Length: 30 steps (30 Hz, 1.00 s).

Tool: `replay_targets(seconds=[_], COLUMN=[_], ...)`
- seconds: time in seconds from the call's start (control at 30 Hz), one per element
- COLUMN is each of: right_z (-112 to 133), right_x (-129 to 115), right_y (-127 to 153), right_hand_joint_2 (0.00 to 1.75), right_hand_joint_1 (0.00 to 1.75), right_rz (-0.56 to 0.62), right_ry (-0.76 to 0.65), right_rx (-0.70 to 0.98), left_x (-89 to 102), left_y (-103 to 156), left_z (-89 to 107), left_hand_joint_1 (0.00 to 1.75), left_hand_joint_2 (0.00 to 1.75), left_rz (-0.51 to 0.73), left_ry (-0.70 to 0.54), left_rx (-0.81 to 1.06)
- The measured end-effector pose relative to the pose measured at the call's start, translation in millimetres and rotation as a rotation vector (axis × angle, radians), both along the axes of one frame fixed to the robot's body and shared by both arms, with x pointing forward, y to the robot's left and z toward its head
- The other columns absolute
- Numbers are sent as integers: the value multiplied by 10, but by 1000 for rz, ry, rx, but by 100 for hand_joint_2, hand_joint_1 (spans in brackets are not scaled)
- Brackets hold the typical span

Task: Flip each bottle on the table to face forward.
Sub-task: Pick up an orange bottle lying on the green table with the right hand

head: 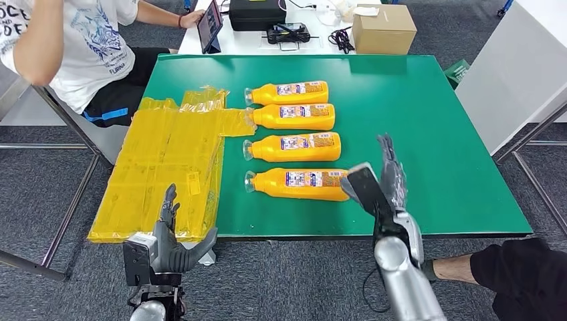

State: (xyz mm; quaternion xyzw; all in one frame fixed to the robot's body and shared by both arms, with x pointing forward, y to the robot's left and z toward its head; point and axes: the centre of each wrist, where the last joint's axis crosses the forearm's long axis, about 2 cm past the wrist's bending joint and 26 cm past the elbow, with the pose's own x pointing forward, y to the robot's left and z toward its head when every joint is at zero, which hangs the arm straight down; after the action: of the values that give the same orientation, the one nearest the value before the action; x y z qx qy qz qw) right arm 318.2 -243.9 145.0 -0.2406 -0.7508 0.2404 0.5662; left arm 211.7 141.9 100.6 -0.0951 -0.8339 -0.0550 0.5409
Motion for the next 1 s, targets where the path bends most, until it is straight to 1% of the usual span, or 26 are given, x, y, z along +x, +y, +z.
replay_targets(seconds=[0.1,0.23,0.4,0.6,0.8,1.0], right_z=[68,163,240,264,230,182], right_x=[268,584,841,968,990,982], right_y=[-3,69,189,308,458,495], right_hand_joint_2=[175,175,175,175,175,175], right_hand_joint_1=[0,0,0,0,0,0], right_rz=[85,211,317,393,509,531], right_ry=[120,246,339,405,459,479], right_rx=[-66,-92,-152,-222,-275,-315], left_x=[30,71,125,177,237,257], left_y=[7,9,2,0,-11,-5], left_z=[0,-4,-20,-40,-85,-125], left_hand_joint_1=[0,0,0,0,0,0], left_hand_joint_2=[175,175,175,175,175,175], left_rz=[-11,-19,-23,-27,-35,-35], left_ry=[4,8,15,22,35,48], left_rx=[9,17,22,28,40,46])
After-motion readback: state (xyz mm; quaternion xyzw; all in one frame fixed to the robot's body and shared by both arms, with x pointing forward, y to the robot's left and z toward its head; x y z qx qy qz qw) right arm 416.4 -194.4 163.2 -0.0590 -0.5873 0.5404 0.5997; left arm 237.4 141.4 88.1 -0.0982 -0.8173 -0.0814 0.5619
